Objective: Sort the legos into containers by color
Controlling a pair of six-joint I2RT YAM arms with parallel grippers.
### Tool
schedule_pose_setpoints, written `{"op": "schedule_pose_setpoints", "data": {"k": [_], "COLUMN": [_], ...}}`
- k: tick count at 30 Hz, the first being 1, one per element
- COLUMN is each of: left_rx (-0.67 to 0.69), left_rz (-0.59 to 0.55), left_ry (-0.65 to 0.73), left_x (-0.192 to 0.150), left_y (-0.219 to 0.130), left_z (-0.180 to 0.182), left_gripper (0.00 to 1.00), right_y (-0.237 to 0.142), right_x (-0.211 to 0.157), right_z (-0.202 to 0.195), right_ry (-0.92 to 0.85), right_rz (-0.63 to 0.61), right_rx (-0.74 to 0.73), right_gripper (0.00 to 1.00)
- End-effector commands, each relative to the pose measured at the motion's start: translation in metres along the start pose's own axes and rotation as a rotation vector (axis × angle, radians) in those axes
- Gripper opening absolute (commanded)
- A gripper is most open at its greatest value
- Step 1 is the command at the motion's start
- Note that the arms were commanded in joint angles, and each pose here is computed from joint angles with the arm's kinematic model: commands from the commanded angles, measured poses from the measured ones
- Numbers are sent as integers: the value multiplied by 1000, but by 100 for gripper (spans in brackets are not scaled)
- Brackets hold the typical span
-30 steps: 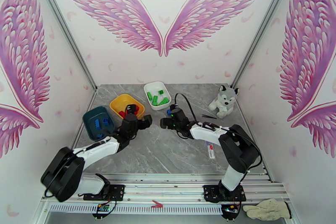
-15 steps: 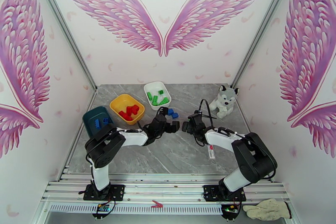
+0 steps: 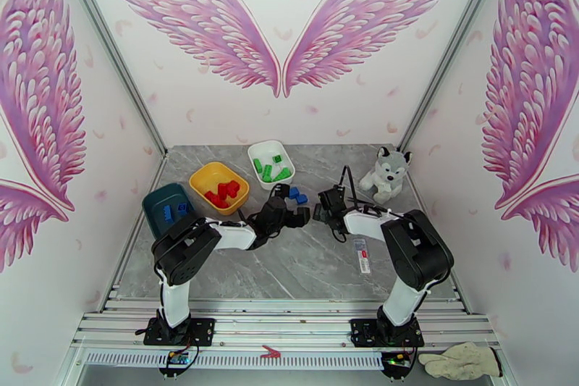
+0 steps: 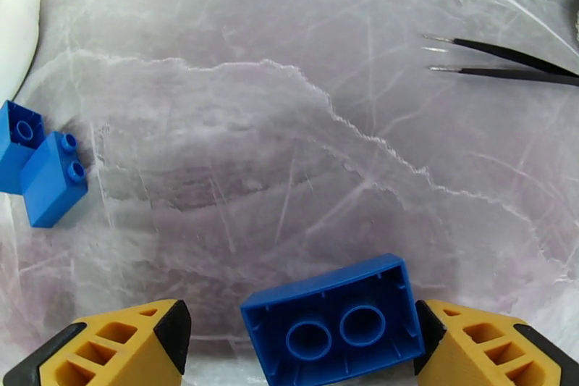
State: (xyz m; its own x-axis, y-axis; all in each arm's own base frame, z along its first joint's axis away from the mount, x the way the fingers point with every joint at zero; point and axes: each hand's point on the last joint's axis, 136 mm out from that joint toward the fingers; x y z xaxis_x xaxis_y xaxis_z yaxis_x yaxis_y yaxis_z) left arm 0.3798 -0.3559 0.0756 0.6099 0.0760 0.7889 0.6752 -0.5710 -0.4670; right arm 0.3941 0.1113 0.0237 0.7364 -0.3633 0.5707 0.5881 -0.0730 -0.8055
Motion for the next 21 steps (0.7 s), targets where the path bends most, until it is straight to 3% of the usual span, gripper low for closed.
{"op": "schedule_pose_setpoints", "data": {"k": [1,9,21], "left_rx": [-25,-27,-4], "left_rz": [-27,-55,-109], "left_ry": [-13,-34,-44], "left_x": [10,19,33], "left_y": [-11,-24,-53], "left_z": [-3,5,16], "left_gripper": [98,98,98], "right_y": [4,7,13], "right_x": [4,4,14], "right_z": [-5,-2,0], "right_ry": [7,-15,-31], "right_rz": [6,23,33], "right_rx": [-44,-43,-62], "right_gripper": [80,68,67]}}
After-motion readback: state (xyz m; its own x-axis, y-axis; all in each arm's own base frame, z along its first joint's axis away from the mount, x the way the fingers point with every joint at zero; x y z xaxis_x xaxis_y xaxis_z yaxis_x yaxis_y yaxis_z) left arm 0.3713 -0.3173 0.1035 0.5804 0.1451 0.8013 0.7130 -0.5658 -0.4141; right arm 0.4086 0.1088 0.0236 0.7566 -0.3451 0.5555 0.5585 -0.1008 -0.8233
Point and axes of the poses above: each hand's point on the last joint's axis, 136 mm out from that joint toward the fingers, its own y axis out along the fingers, its own z axis along the line the jaws close on, x = y × z, and after that the axes turned 6 degrees about y, right-handed
